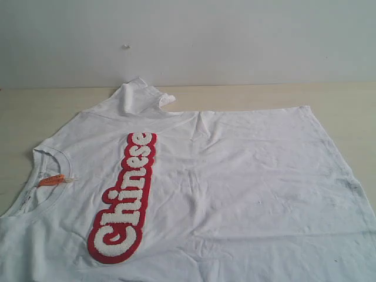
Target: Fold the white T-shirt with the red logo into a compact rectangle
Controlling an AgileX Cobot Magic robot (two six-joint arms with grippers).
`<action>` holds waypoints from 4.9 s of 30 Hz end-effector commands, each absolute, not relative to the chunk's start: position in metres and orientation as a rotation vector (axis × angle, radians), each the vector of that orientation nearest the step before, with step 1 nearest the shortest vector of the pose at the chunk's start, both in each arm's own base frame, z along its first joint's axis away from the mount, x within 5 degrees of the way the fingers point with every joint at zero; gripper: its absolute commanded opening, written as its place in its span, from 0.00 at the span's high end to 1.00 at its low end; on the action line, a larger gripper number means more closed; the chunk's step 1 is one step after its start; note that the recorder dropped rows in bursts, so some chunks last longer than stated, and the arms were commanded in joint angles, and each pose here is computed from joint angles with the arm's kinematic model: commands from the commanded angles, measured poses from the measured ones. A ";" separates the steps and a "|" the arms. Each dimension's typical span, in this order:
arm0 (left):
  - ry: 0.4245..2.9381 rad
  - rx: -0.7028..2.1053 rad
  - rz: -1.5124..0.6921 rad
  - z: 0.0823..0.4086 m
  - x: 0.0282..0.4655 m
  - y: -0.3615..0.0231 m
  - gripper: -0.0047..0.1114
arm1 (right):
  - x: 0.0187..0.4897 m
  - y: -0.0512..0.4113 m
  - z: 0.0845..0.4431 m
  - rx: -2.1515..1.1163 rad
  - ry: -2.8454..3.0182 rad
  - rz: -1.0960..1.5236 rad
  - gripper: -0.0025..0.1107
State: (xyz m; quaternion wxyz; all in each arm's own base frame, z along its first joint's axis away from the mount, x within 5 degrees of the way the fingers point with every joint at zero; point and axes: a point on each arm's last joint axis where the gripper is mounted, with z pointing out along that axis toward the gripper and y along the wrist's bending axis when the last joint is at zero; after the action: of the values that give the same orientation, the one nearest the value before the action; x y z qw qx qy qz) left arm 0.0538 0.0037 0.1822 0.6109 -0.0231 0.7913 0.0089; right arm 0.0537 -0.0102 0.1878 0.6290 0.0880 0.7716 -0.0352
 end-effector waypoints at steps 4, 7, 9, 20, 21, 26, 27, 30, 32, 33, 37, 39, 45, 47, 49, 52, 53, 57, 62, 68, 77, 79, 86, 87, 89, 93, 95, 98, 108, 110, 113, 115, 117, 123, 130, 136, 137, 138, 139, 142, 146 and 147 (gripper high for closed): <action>1.815 -0.046 0.015 0.183 0.054 0.003 0.96 | 0.054 -0.010 0.188 0.200 1.754 -0.077 0.98; 1.815 -0.046 0.015 0.183 0.054 0.003 0.96 | 0.054 -0.010 0.188 0.200 1.754 -0.077 0.98; 1.815 -0.046 0.015 0.183 0.054 0.003 0.96 | 0.054 -0.010 0.188 0.200 1.754 -0.077 0.98; 1.815 -0.046 0.015 0.183 0.054 0.003 0.96 | 0.054 -0.010 0.188 0.200 1.754 -0.077 0.98; 1.810 -0.046 0.015 0.184 0.054 0.003 0.96 | 0.054 -0.010 0.188 0.200 1.754 -0.077 0.98; 1.636 -0.046 -0.022 0.199 0.056 0.001 0.96 | 0.054 -0.010 0.188 0.200 1.754 -0.077 0.98; 1.572 -0.039 -0.028 0.205 0.056 0.001 0.96 | 0.054 -0.010 0.188 0.200 1.754 -0.077 0.98; 1.386 -0.020 -0.044 0.222 0.055 -0.001 0.96 | 0.054 -0.011 0.188 0.175 1.756 -0.107 0.98; 1.301 -0.011 -0.051 0.230 0.053 -0.002 0.96 | 0.054 -0.012 0.188 0.135 1.760 -0.157 0.98; 1.264 -0.008 -0.054 0.233 0.052 -0.002 0.96 | 0.054 -0.012 0.188 0.133 1.760 -0.159 0.98; 1.210 -0.003 -0.058 0.237 0.051 -0.003 0.96 | 0.054 -0.012 0.188 0.135 1.760 -0.157 0.98; 1.198 -0.001 -0.059 0.238 0.050 -0.003 0.96 | 0.054 -0.012 0.188 0.135 1.760 -0.157 0.98; 1.132 0.003 -0.067 0.244 0.048 -0.003 0.96 | 0.055 -0.011 0.196 0.132 1.675 -0.137 0.98; 1.125 -0.049 -0.151 0.245 0.048 -0.003 0.96 | 0.056 -0.009 0.204 0.145 1.579 -0.097 0.98; 1.110 -0.099 -0.235 0.246 0.047 -0.003 0.96 | 0.056 -0.008 0.213 0.186 1.472 -0.022 0.98; 1.098 -0.168 -0.350 0.246 0.047 -0.003 0.96 | 0.053 -0.007 0.227 0.232 1.313 0.068 0.98; 1.096 -0.189 -0.384 0.246 0.047 -0.003 0.96 | 0.053 -0.007 0.230 0.245 1.272 0.093 0.98; 1.086 -0.266 -0.508 0.246 0.047 -0.003 0.96 | 0.049 -0.007 0.241 0.270 1.141 0.165 0.98; 1.051 -0.345 -0.655 0.248 0.046 -0.004 0.96 | 0.045 -0.006 0.248 0.304 1.042 0.260 0.98; 1.204 -0.298 -0.653 0.258 0.046 -0.011 0.96 | 0.046 -0.008 0.253 0.421 1.073 0.387 0.98; 1.479 -0.163 -0.628 0.305 0.085 -0.025 0.96 | 0.061 -0.008 0.305 0.324 1.390 0.153 0.98; 1.600 -0.101 -0.672 0.307 0.101 -0.033 0.96 | 0.071 -0.009 0.316 0.303 1.467 0.115 0.98; 1.943 0.272 -1.007 0.316 0.163 -0.067 0.96 | 0.116 0.000 0.366 0.037 1.736 0.041 0.98; 1.958 0.280 -1.029 0.318 0.171 -0.069 0.96 | 0.123 0.003 0.369 -0.019 1.789 0.028 0.98; 1.974 0.279 -1.043 0.321 0.186 -0.069 0.96 | 0.135 0.009 0.372 -0.109 1.882 0.020 0.98; 1.977 0.238 -0.994 0.327 0.214 -0.066 0.96 | 0.162 0.021 0.372 -0.265 2.061 0.020 0.98; 1.945 0.249 -0.871 0.331 0.229 -0.060 0.96 | 0.179 0.028 0.359 -0.476 2.209 -0.027 0.98; 1.916 0.297 -0.737 0.331 0.239 -0.047 0.96 | 0.193 0.036 0.348 -0.650 2.243 -0.064 0.98; 1.849 0.613 -0.309 0.305 0.238 -0.031 0.96 | 0.197 0.049 0.336 -0.785 2.290 0.043 0.98; 1.881 0.599 -0.171 0.290 0.229 -0.024 0.96 | 0.196 0.053 0.336 -0.849 2.265 0.088 0.98; 1.882 0.611 -0.032 0.281 0.215 -0.023 0.96 | 0.195 0.055 0.336 -0.879 2.245 0.105 0.98; 1.861 0.659 0.022 0.280 0.209 -0.025 0.96 | 0.195 0.056 0.337 -0.902 2.231 0.111 0.98; 1.818 0.767 0.114 0.276 0.201 -0.027 0.96 | 0.196 0.058 0.336 -0.920 2.223 0.131 0.98; 1.769 0.889 0.302 0.268 0.187 -0.024 0.96 | 0.200 0.066 0.330 -1.052 2.184 0.200 0.98; 1.722 1.048 0.449 0.262 0.189 -0.024 0.96 | 0.213 0.072 0.315 -1.182 2.176 0.234 0.98; 1.737 1.224 0.438 0.240 0.202 -0.035 0.96 | 0.225 0.076 0.291 -1.410 2.187 0.262 0.98; 1.726 1.307 0.448 0.232 0.205 -0.041 0.96 | 0.227 0.076 0.285 -1.467 2.187 0.266 0.98; 1.729 1.331 0.447 0.229 0.207 -0.044 0.96 | 0.228 0.076 0.284 -1.474 2.192 0.261 0.98; 1.724 1.377 0.424 0.223 0.208 -0.051 0.96 | 0.230 0.074 0.281 -1.485 2.199 0.233 0.98; 1.678 1.457 0.420 0.219 0.208 -0.060 0.96 | 0.232 0.071 0.277 -1.525 2.210 0.185 0.98; 1.689 1.438 0.407 0.220 0.207 -0.060 0.96 | 0.233 0.070 0.277 -1.522 2.216 0.175 0.98; 1.711 1.407 0.388 0.220 0.207 -0.060 0.96 | 0.233 0.071 0.277 -1.522 2.216 0.177 0.98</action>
State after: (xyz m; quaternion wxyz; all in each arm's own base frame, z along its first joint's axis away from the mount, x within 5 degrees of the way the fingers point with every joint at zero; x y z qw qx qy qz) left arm 0.2081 -0.0602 0.2208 0.4285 0.5836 0.6697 0.1650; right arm 0.2302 0.0699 0.2755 0.2181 -0.5498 0.8035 0.0671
